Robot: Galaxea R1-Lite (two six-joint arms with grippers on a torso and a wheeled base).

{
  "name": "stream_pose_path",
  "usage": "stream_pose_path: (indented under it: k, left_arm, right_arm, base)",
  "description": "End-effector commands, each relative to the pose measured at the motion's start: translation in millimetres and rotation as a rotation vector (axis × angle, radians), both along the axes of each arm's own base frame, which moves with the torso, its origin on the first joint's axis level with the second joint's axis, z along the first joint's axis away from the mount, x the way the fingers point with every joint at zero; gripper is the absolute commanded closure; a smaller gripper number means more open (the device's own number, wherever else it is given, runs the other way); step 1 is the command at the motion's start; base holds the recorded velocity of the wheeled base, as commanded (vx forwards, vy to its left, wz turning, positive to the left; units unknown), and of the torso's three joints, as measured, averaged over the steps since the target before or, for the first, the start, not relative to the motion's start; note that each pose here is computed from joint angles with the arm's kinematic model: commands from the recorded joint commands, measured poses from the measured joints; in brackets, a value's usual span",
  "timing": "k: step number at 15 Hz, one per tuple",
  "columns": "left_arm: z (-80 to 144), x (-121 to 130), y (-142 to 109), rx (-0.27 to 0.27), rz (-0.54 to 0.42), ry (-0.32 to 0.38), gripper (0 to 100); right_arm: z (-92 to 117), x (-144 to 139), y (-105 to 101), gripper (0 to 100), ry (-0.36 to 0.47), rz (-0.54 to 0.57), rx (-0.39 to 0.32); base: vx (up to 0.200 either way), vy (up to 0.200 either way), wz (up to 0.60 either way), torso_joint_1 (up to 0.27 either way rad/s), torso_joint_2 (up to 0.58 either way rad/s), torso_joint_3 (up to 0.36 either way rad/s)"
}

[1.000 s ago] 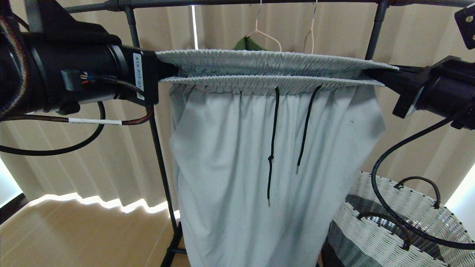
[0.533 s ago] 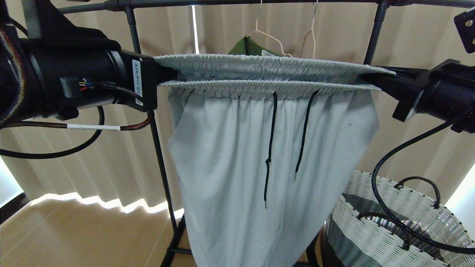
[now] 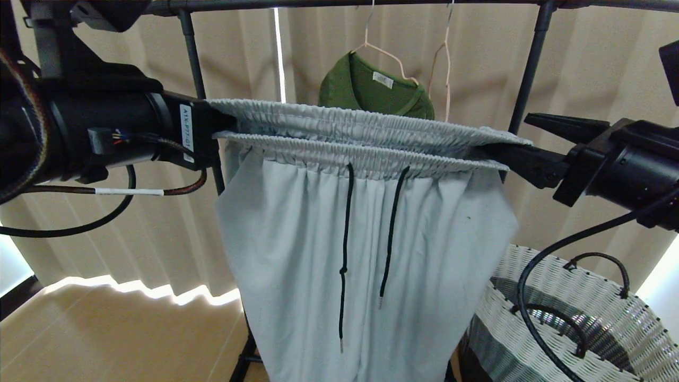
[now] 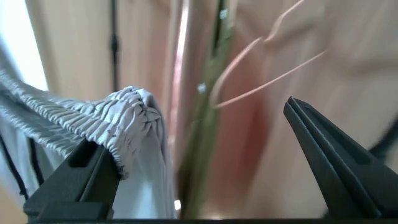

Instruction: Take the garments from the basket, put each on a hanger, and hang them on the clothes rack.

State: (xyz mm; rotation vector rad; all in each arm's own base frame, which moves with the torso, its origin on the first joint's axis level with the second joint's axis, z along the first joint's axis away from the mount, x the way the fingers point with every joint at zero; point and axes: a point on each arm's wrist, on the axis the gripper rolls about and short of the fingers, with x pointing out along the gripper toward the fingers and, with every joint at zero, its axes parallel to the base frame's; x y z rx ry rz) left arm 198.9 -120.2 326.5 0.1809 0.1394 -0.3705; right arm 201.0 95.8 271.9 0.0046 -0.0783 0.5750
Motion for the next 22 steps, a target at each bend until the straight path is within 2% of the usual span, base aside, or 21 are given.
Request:
stream_pose_path:
  k: [1,3,4,9,14,15,16,17,18,19,22]
  left_arm:
    - [-1,12,14,-0.001,0.093,-0.009,100]
    - [-6,19,20,0.000,0.153,-0.013,100]
    - [-11,19,21,-0.001,0.155,-0.011,100]
    - [-18,26,19,0.007,0.161,0.002,100]
    - [-23,23,21,0.015,0.165,0.013,100]
    - [-26,18,26,0.017,0.173,0.018,100]
    - [-27,16,28,0.020,0.177,0.020,100]
    - [-35,3,38,0.025,0.190,0.033,100]
    - [-39,-3,40,0.028,0.188,0.040,100]
    - [-47,-20,48,0.031,0.182,0.045,100]
    - [-66,-45,57,-0.006,0.098,0.019,100]
  right_arm:
    - [-1,-10,1,0,-0.003,0.032,0.001]
    - [-4,-14,0,0,-0.002,0.055,0.000]
    - [-9,-18,-2,0,0.010,0.061,-0.002]
    - [-8,-31,-8,0,-0.004,0.074,0.008]
    - [-26,-34,-11,0,0.043,0.067,-0.036]
    - [-36,-35,-13,0,0.050,0.053,-0.084]
    - [-37,-34,-15,0,0.048,0.039,-0.096]
    - [-43,-32,-26,0,0.041,-0.024,-0.144]
    - [-46,-33,-31,0,0.037,-0.047,-0.161]
    - [-56,-41,-41,0,0.044,-0.094,-0.202]
    - [-86,-52,-56,0,0.123,-0.189,-0.223]
  base:
    - [0.000,0.000,0.00,0.000,0.00,0.000]
    - [0.000,0.000,0.00,0.000,0.00,0.000]
    - [0.000,0.000,0.00,0.000,0.00,0.000]
    - [0.000,0.000,0.00,0.000,0.00,0.000]
    - [0.000,0.000,0.00,0.000,0.00,0.000]
    - [0.000,0.000,0.00,0.000,0.00,0.000]
    - [0.000,0.000,0.00,0.000,0.00,0.000]
    - [0.000,0.000,0.00,0.000,0.00,0.000]
    - [0.000,0.000,0.00,0.000,0.00,0.000]
    - [0.000,0.000,0.00,0.000,0.00,0.000]
    - [0.000,0.000,0.00,0.000,0.00,0.000]
